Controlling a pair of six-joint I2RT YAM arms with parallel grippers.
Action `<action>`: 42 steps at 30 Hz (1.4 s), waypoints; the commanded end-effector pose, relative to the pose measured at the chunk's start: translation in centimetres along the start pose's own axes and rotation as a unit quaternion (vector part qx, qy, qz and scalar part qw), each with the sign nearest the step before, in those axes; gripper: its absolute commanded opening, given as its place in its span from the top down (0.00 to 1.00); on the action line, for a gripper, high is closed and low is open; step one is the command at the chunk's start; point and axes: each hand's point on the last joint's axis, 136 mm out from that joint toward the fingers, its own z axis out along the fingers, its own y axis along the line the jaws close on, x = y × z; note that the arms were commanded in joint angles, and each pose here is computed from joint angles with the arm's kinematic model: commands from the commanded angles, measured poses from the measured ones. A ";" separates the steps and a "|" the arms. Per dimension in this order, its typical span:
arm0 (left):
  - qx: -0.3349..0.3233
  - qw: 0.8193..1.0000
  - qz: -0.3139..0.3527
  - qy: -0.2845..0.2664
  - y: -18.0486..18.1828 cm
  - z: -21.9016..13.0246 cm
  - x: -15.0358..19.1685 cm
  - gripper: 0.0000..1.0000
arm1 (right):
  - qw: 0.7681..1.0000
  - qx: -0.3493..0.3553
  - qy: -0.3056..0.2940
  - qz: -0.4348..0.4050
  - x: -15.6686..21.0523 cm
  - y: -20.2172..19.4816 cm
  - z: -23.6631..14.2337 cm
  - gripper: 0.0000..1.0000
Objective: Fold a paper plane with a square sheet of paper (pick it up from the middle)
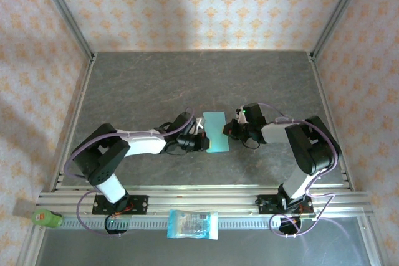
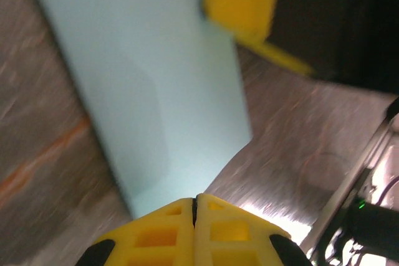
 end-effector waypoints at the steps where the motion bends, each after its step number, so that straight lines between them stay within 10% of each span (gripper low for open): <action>1: 0.011 0.999 -0.005 -0.030 -1.4 1.1 -2.5 1.00 | 0.985 0.145 0.063 0.076 5.3 -8.0 -0.4 1.00; 25: -0.101 0.991 0.046 0.079 6.1 0.0 5.1 1.00 | 0.985 0.147 0.059 0.073 5.1 -8.1 -0.4 1.00; 42: 0.000 0.998 0.005 -0.061 -0.2 0.9 -5.3 1.00 | 0.985 0.145 0.056 0.074 5.1 -7.9 -0.6 1.00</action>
